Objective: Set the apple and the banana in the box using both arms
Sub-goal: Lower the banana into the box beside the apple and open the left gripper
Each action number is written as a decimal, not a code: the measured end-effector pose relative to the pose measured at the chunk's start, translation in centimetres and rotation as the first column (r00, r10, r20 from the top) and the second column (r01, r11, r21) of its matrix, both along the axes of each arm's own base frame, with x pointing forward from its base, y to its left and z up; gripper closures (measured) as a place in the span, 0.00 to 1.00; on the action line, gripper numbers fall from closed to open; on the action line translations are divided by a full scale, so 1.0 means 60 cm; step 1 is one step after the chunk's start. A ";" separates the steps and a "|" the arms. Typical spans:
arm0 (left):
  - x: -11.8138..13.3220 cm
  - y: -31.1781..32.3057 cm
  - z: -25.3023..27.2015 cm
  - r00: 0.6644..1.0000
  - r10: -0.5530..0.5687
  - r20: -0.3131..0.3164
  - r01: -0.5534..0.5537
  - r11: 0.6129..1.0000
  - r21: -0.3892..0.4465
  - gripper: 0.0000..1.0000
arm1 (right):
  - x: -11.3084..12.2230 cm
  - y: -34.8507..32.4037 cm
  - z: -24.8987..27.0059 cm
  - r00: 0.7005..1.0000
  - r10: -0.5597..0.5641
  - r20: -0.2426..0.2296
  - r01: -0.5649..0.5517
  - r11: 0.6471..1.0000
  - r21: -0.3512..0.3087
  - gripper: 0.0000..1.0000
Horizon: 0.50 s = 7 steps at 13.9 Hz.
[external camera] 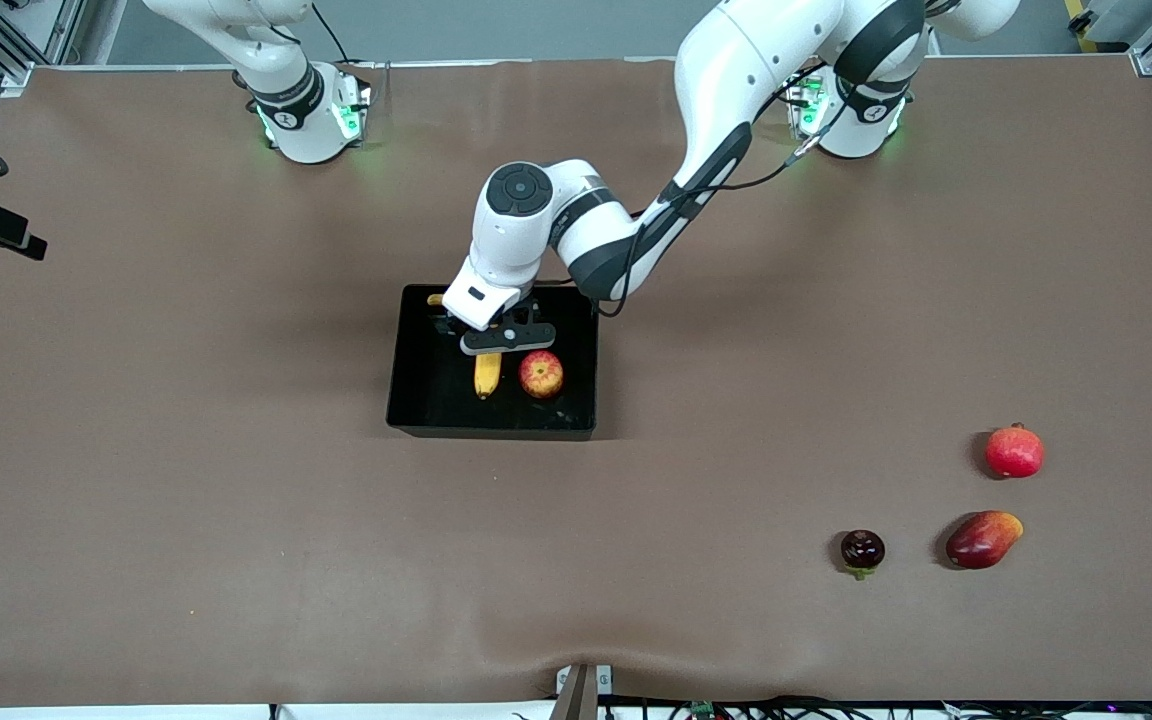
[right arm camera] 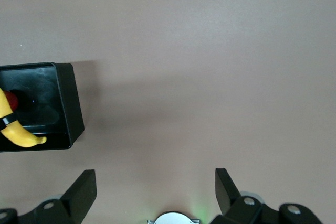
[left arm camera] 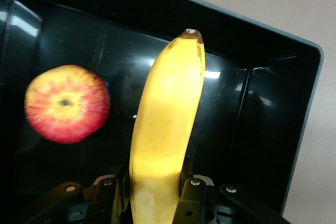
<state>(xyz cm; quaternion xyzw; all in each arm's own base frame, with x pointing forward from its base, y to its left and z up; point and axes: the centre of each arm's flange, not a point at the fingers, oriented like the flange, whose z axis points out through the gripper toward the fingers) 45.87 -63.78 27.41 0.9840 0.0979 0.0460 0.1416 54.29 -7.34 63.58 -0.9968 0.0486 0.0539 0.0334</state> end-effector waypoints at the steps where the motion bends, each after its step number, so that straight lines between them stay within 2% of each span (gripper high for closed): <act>1: -0.003 -0.005 -0.011 1.000 -0.003 0.008 0.003 1.000 -0.008 0.61 | 0.000 0.000 0.000 1.000 0.000 0.000 0.000 1.000 0.000 0.00; 7: -0.005 -0.017 -0.040 1.000 -0.006 0.011 0.006 1.000 -0.021 0.61 | 0.000 0.000 0.000 1.000 0.000 0.000 0.000 1.000 0.000 0.00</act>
